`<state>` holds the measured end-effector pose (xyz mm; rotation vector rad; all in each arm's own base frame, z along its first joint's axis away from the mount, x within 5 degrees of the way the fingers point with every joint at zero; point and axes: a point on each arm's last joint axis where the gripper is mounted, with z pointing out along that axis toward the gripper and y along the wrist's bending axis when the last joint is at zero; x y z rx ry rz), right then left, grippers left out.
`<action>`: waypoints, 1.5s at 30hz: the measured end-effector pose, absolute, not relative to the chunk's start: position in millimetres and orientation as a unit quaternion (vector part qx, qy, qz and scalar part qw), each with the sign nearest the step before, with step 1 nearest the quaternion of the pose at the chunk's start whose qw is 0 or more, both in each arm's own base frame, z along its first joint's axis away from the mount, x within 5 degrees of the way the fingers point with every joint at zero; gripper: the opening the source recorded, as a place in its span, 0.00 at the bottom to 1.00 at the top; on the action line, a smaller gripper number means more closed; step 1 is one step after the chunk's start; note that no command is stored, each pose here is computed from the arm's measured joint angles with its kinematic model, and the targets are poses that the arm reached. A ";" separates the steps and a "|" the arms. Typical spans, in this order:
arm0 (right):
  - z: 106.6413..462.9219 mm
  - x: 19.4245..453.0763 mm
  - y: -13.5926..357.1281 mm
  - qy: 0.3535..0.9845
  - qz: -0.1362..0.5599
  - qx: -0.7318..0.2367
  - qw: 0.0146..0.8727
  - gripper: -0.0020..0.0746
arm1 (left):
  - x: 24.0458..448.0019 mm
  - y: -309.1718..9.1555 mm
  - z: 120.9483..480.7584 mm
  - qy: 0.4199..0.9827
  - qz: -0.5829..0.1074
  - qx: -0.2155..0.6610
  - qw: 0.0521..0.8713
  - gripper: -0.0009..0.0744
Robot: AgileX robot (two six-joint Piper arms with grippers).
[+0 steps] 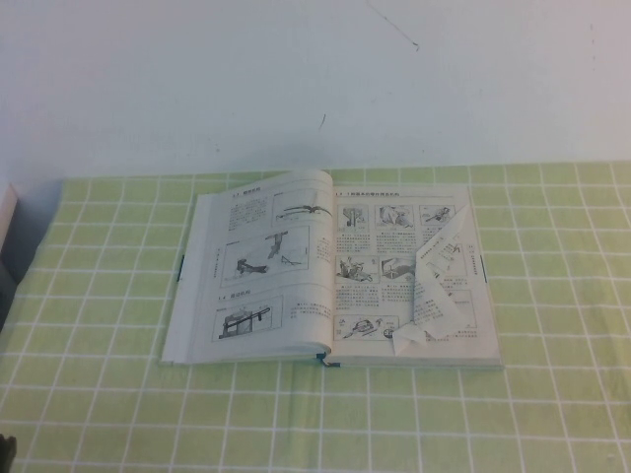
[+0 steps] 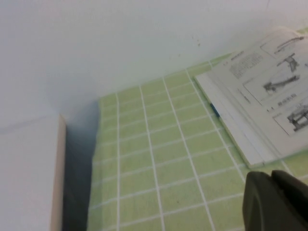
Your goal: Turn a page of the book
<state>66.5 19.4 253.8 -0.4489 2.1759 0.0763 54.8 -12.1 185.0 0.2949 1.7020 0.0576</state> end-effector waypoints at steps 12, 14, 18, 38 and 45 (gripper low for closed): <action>253.9 66.4 19.7 0.877 0.033 -0.180 0.444 0.03 | 52.2 -6.8 175.1 0.801 -0.019 0.034 0.597 0.01; 253.9 66.4 19.7 0.877 0.033 -0.180 0.444 0.03 | 52.3 -5.7 175.0 0.802 -0.028 0.007 0.597 0.01; 253.9 66.4 19.8 0.877 0.034 -0.180 0.444 0.03 | 52.5 -3.1 175.0 0.801 -0.032 -0.038 0.596 0.01; 253.9 66.4 19.8 0.877 0.034 -0.180 0.444 0.02 | 52.3 -5.0 174.9 0.802 -0.055 -0.035 0.594 0.01; 253.9 66.4 19.8 0.877 0.034 -0.180 0.444 0.02 | 52.2 -5.1 174.7 0.803 -0.049 -0.021 0.594 0.01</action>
